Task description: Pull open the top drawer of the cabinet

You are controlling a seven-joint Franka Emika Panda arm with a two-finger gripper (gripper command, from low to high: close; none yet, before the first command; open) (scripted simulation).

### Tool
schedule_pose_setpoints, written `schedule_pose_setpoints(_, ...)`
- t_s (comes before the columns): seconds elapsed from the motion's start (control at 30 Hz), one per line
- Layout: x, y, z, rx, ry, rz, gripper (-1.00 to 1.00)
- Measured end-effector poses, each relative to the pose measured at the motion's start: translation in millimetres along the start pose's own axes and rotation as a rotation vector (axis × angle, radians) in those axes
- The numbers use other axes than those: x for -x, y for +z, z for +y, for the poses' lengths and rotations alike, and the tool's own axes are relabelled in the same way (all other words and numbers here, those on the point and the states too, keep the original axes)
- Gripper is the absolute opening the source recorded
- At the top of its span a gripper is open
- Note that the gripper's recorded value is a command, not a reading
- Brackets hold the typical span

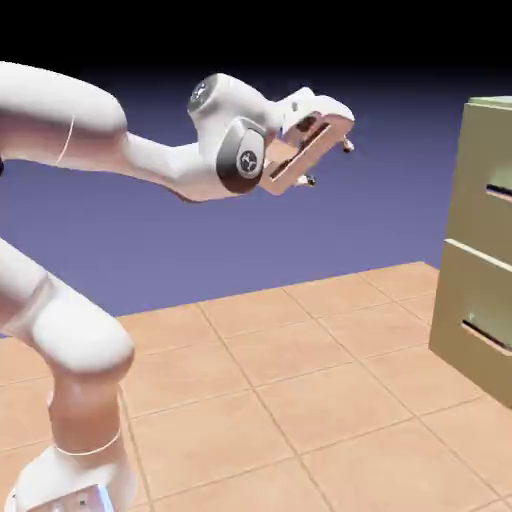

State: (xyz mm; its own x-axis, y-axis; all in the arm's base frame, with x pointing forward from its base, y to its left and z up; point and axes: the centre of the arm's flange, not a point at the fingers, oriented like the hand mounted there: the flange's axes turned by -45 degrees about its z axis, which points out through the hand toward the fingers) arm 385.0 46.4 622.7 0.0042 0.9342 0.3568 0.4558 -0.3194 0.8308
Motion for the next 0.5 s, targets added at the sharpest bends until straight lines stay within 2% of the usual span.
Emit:
schedule_pose_setpoints(0.23, -8, -29, 44, 0.126, -0.472, 0.050, 0.00)
schedule_pose_setpoints(0.5, 7, -45, 88, 0.276, -0.969, 0.011, 0.00)
